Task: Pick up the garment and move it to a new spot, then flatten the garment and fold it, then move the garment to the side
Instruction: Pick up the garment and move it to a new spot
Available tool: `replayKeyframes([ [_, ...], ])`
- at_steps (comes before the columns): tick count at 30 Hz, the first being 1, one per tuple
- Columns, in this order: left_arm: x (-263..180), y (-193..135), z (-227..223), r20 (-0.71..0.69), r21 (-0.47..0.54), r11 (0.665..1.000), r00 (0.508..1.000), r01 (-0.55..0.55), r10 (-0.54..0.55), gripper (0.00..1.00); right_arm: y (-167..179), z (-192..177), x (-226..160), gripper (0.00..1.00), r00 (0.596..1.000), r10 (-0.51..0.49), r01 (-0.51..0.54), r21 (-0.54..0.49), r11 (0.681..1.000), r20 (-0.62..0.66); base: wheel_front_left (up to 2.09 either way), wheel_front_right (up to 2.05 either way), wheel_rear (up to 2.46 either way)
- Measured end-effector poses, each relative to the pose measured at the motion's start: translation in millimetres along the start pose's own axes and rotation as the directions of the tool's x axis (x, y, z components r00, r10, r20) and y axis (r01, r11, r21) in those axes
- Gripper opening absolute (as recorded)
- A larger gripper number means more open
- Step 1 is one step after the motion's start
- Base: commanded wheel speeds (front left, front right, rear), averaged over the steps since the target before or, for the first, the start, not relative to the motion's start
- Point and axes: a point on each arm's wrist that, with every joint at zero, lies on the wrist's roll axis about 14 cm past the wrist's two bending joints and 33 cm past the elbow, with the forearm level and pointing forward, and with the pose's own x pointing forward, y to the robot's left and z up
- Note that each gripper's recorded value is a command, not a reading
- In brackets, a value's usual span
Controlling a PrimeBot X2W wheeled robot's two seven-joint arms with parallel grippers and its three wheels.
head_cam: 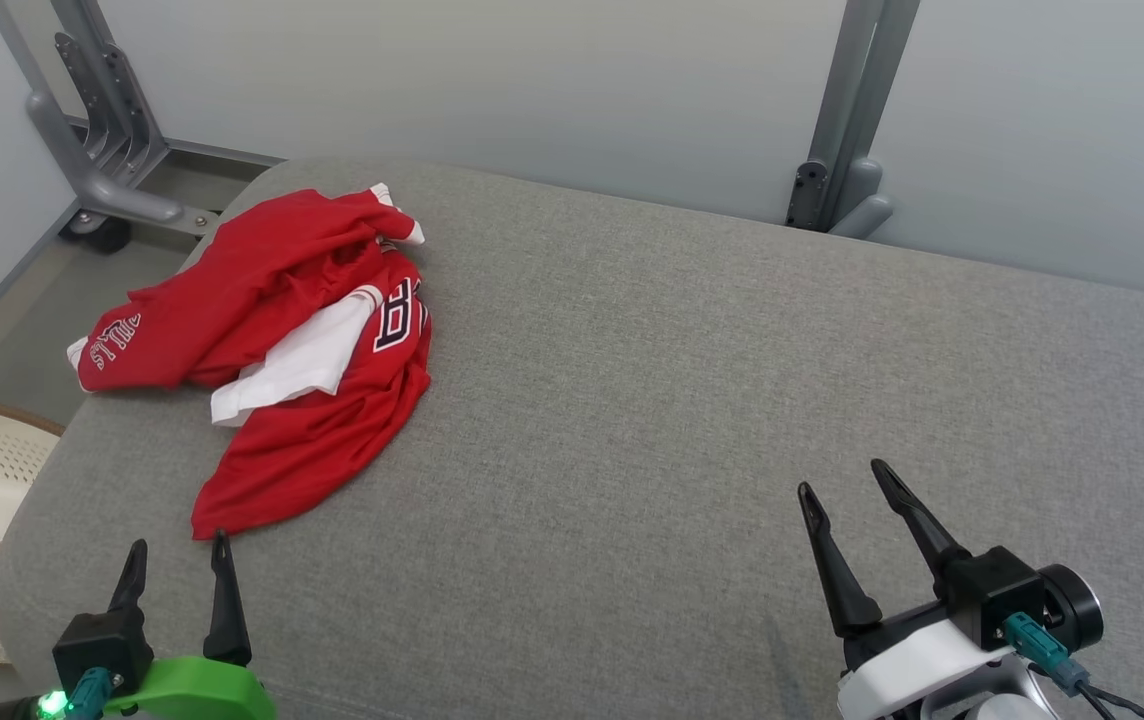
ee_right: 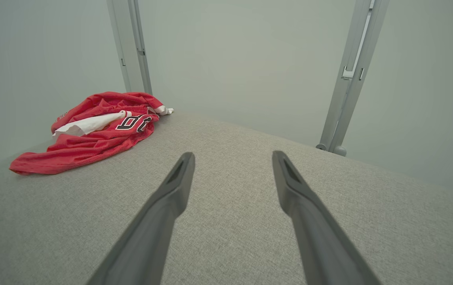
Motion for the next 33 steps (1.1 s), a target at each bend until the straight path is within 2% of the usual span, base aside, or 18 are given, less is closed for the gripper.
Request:
replayKeyframes([
  [10,4.2,1.2,-1.6,-0.007,-0.018,1.000,1.000,-0.012,0.012,1.00,-7.7,-2.3,-2.0,1.00,1.000,-0.021,0.021,0.002,1.000,-0.005,0.00,0.00,0.00],
  [15,24.9,-4.4,-4.0,-0.032,-0.037,0.999,0.999,-0.004,0.002,1.00,-17.6,-1.5,5.2,1.00,1.000,-0.029,0.029,-0.003,1.000,0.005,0.00,0.00,0.00],
  [23,107.3,-21.1,20.8,-0.074,-0.066,0.997,0.997,0.031,-0.035,1.00,-44.7,-5.9,30.3,1.00,0.999,-0.043,0.043,-0.014,0.999,0.029,0.00,0.00,0.00],
  [27,167.5,-24.0,37.2,-0.105,-0.034,0.999,0.994,0.040,-0.044,1.00,-63.1,-12.3,53.2,1.00,0.997,-0.050,0.051,-0.006,0.999,0.056,0.00,0.00,0.00],
  [33,231.6,-29.7,22.2,-0.233,-0.103,0.995,0.972,0.016,-0.040,1.00,-82.2,-44.8,70.1,1.00,0.998,-0.060,0.060,0.023,0.998,0.029,0.00,0.00,0.00],
])
